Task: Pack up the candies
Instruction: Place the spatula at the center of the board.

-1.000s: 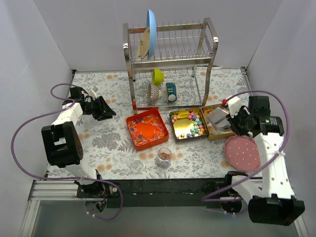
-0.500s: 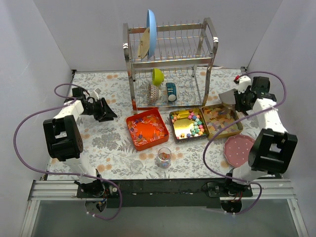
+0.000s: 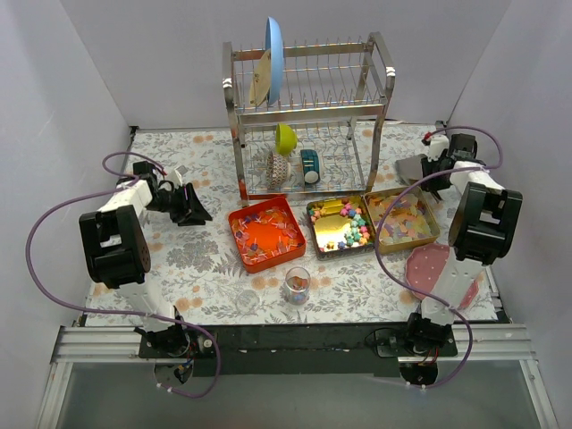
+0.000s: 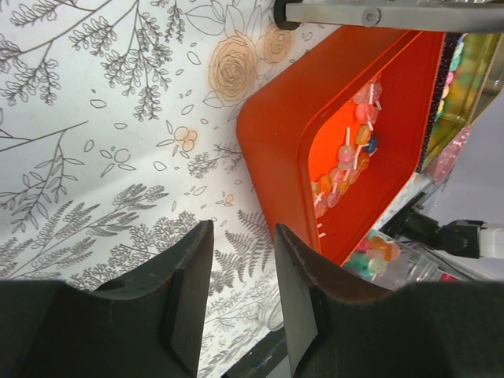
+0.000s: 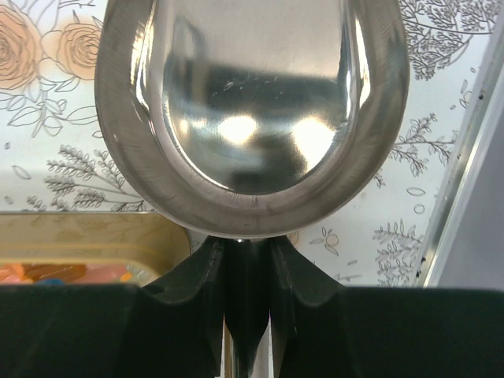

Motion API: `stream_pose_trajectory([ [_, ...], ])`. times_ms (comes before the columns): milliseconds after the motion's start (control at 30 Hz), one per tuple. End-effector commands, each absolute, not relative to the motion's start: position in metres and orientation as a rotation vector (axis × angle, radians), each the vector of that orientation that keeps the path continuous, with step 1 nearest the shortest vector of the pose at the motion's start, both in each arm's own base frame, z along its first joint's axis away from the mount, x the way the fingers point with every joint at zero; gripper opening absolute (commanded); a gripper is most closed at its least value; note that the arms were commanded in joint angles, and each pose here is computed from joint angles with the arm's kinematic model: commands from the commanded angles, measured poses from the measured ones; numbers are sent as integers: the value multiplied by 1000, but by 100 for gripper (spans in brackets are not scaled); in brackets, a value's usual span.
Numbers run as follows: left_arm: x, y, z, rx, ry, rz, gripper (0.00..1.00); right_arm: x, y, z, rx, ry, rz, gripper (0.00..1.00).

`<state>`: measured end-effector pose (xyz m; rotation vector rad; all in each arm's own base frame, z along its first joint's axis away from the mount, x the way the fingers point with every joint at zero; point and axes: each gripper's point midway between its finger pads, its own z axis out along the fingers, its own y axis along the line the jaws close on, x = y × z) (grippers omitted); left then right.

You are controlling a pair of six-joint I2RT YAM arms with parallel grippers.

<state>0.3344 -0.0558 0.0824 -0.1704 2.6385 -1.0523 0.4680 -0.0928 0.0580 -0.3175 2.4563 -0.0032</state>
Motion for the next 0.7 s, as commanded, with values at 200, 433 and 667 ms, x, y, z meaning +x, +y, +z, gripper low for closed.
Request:
stream_pose_trajectory([
  [200, 333, -43, 78, -94, 2657, -957, 37, 482, -99, 93, -355, 2406, -39, 55],
  [433, 353, -47, 87, -128, 2579, -989, 38, 440, -17, 190, -542, 2205, 231, 86],
  [667, 362, -35, 92, -254, 2540, -867, 39, 320, 202, 233, -1368, 1841, 509, 86],
])
